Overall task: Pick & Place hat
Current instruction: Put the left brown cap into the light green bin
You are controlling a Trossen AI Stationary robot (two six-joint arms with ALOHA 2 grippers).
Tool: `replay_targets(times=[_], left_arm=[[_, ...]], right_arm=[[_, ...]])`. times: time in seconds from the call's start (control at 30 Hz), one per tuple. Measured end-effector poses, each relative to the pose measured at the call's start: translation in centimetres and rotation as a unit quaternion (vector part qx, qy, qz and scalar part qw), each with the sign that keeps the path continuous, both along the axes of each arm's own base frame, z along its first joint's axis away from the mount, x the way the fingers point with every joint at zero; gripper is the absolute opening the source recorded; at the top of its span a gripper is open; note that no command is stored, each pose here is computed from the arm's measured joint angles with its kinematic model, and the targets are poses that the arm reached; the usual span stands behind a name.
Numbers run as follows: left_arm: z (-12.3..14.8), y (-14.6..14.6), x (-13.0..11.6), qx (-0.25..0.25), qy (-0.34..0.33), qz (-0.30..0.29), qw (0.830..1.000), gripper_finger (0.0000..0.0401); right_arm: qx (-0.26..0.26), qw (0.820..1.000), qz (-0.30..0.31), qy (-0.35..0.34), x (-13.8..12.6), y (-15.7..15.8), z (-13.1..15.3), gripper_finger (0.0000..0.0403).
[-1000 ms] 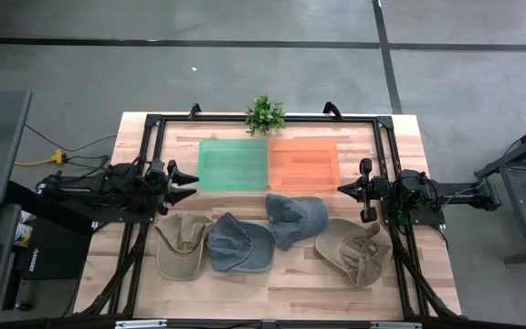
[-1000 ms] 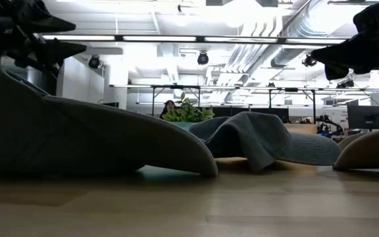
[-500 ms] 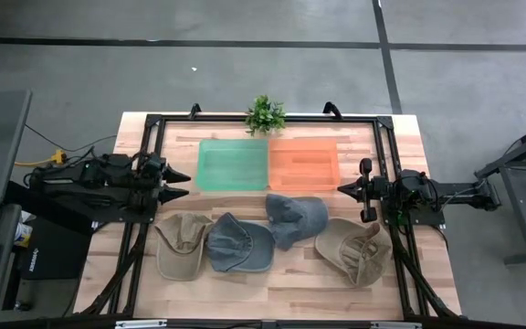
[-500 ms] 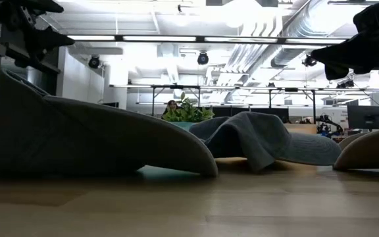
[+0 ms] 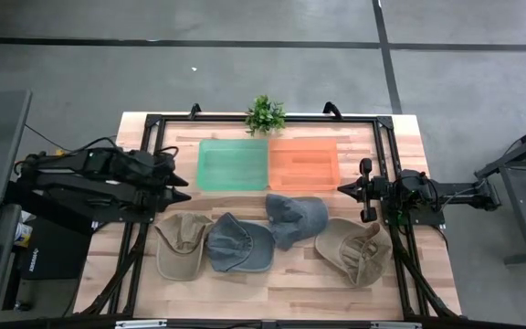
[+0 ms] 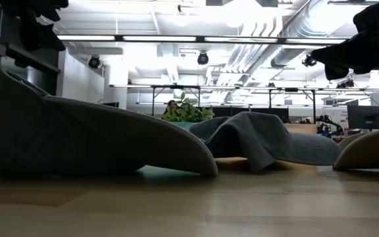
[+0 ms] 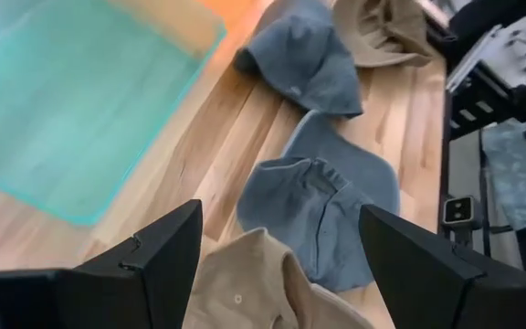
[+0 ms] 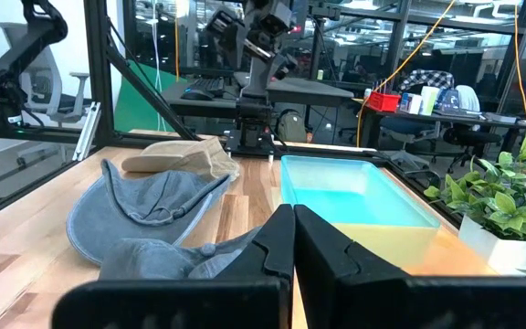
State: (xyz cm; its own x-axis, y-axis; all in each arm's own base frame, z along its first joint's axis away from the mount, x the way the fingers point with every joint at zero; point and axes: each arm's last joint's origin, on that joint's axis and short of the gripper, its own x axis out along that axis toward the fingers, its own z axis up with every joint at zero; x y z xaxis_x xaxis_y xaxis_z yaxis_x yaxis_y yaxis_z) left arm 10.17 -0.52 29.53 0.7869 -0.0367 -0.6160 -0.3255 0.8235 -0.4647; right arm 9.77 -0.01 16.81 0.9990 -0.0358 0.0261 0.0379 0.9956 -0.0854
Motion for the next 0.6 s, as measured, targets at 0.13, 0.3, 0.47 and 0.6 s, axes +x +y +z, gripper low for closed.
replay_targets(times=[0.13, 0.3, 0.47, 0.6], left_arm=[[-0.4, -0.1, 0.9, -0.028, 0.026, 0.022, 0.999, 0.0276], [-1.0, -0.1, 1.9, -0.072, 0.059, 0.063, 0.994, 0.0276], [-2.1, -0.2, 2.6, -0.089, 0.124, 0.068, 0.986, 0.0276], [-3.0, -0.4, 3.5, -0.087, 0.169, 0.063, 0.980, 0.0275]], right_arm=[[0.000, 1.000, 0.000, 0.000, 0.0, 0.0, 0.0, 0.0001], [0.000, 1.000, 0.000, 0.000, 0.0, 0.0, 0.0, 0.0001], [0.000, 1.000, 0.000, 0.000, 0.0, 0.0, 0.0, 0.0001], [0.000, 1.000, 0.000, 0.000, 0.0, 0.0, 0.0, 0.0001]])
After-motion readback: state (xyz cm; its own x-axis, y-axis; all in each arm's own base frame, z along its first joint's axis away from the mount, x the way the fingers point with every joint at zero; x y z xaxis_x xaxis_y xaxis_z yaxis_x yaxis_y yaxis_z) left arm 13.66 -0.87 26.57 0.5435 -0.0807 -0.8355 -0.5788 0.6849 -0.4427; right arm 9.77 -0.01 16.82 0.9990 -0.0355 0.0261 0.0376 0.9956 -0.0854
